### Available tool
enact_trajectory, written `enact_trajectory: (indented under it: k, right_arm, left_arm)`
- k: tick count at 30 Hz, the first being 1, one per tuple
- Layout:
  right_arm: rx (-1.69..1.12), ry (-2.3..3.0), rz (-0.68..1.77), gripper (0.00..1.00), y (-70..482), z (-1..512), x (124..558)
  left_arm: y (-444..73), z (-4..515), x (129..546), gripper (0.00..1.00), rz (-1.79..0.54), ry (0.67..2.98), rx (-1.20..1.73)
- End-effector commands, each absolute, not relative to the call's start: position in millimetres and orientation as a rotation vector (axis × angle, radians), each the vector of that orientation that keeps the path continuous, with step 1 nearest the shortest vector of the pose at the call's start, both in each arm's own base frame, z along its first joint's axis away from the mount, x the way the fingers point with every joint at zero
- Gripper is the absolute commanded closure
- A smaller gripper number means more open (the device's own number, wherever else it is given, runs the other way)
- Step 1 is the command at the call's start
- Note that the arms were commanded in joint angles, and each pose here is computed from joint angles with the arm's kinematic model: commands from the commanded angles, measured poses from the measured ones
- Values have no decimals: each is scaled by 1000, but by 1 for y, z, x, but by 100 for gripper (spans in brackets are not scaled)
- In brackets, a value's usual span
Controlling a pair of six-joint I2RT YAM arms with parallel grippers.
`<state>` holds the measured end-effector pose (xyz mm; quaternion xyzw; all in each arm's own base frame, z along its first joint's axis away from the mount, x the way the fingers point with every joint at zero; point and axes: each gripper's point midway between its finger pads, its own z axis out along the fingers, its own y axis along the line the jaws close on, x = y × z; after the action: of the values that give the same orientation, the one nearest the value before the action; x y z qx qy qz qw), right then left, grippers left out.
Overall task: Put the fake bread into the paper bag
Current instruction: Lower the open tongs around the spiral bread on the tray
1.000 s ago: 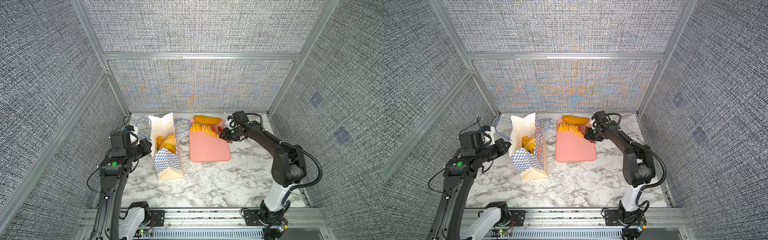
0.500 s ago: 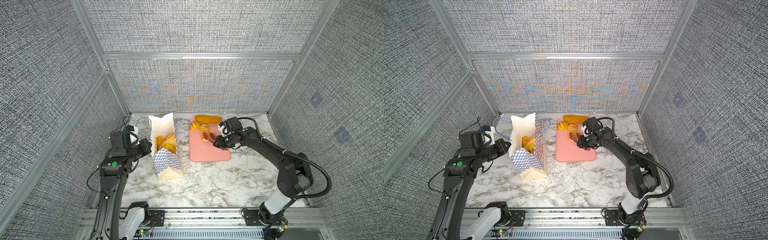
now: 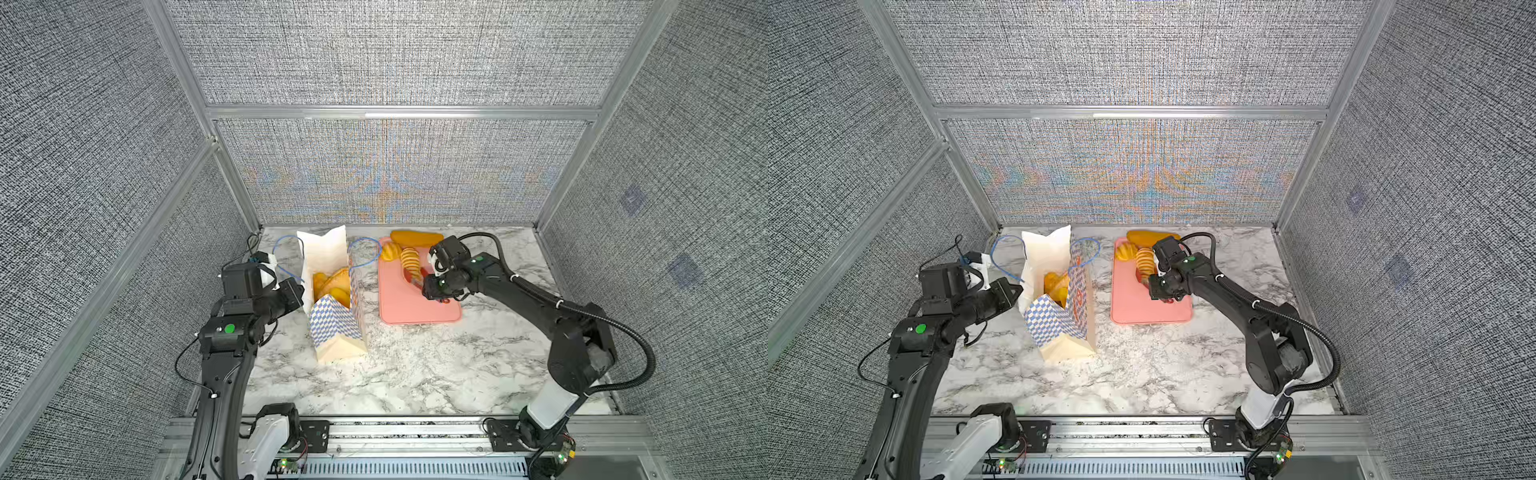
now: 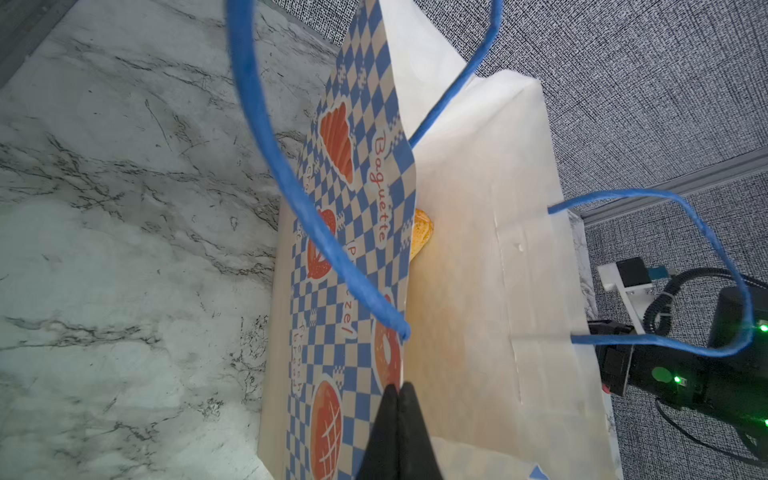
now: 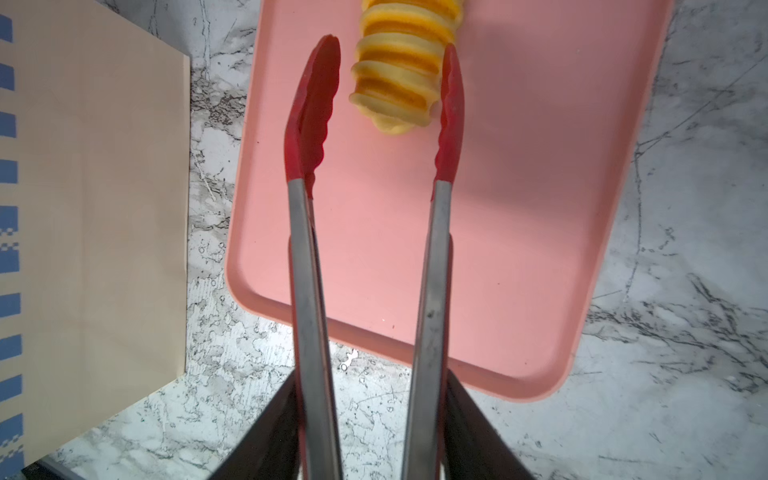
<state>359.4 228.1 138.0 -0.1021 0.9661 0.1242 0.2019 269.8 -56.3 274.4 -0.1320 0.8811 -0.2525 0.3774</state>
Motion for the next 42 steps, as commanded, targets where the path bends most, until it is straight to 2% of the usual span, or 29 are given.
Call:
enact_trajectory:
  k: [1,10,25,42]
  right_arm:
    - [-241,2683,309,48,228,141,367]
    - [-261,2693,258,43,238,134,374]
    - [-251,2723,154,42,235,115,386]
    - [-263,2697,168,60,233,124,380]
  left_arm:
    - [-56,275,270,97,-641,2248,-332]
    - [-55,272,270,97,-637,2251,-335]
    - [-55,271,270,97,-634,2254,-333]
    - [-55,275,269,97,-632,2247,-335]
